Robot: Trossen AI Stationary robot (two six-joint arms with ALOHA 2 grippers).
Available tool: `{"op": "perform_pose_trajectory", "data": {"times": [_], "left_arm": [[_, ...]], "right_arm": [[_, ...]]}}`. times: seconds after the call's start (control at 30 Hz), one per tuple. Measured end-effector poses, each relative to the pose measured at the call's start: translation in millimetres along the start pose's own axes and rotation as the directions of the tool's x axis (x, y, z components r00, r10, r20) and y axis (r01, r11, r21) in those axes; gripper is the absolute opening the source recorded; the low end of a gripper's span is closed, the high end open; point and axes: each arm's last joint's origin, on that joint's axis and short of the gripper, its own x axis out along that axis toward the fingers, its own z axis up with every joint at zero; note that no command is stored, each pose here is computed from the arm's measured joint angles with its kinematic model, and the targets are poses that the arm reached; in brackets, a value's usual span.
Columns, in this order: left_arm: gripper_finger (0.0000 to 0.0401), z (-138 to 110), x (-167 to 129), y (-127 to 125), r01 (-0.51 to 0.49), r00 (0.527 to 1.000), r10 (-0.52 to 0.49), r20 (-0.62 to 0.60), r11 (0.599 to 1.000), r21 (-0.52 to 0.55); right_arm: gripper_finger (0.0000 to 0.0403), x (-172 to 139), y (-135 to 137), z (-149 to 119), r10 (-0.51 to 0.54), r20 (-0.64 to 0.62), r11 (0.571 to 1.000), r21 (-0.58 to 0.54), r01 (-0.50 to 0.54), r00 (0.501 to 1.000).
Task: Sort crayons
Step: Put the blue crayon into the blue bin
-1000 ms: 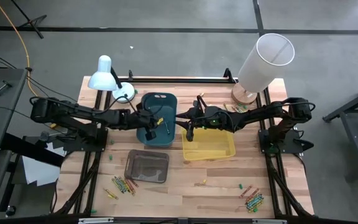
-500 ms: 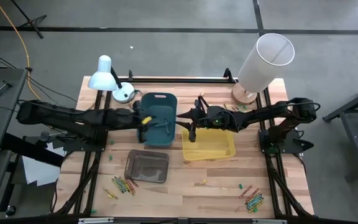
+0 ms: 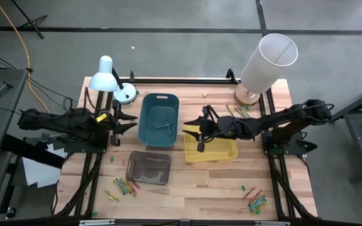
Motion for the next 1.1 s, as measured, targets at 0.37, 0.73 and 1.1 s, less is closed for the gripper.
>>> {"op": "perform_pose_trajectory", "data": {"times": [0.37, 0.73, 1.1], "left_arm": [[0.0099, -5, 3, -1, 0.005, 0.999, -0.004, -0.051, 1.000, 0.011], [0.0099, -13, 10, -3, 0.009, 0.993, -0.002, -0.116, 0.998, 0.059], [0.0099, -9, 10, -3, -0.007, 0.996, 0.011, -0.084, 0.999, 0.047]], "right_arm": [[0.0130, -3, 1, 3, -0.008, -0.029, 0.995, 0.102, 0.011, 1.000], [0.0130, -63, -42, 6, -0.527, -0.575, 0.712, 0.102, 0.695, 0.625], [0.0130, -106, -103, -70, -0.283, -0.958, 0.416, -0.087, 0.905, 0.038]]}}
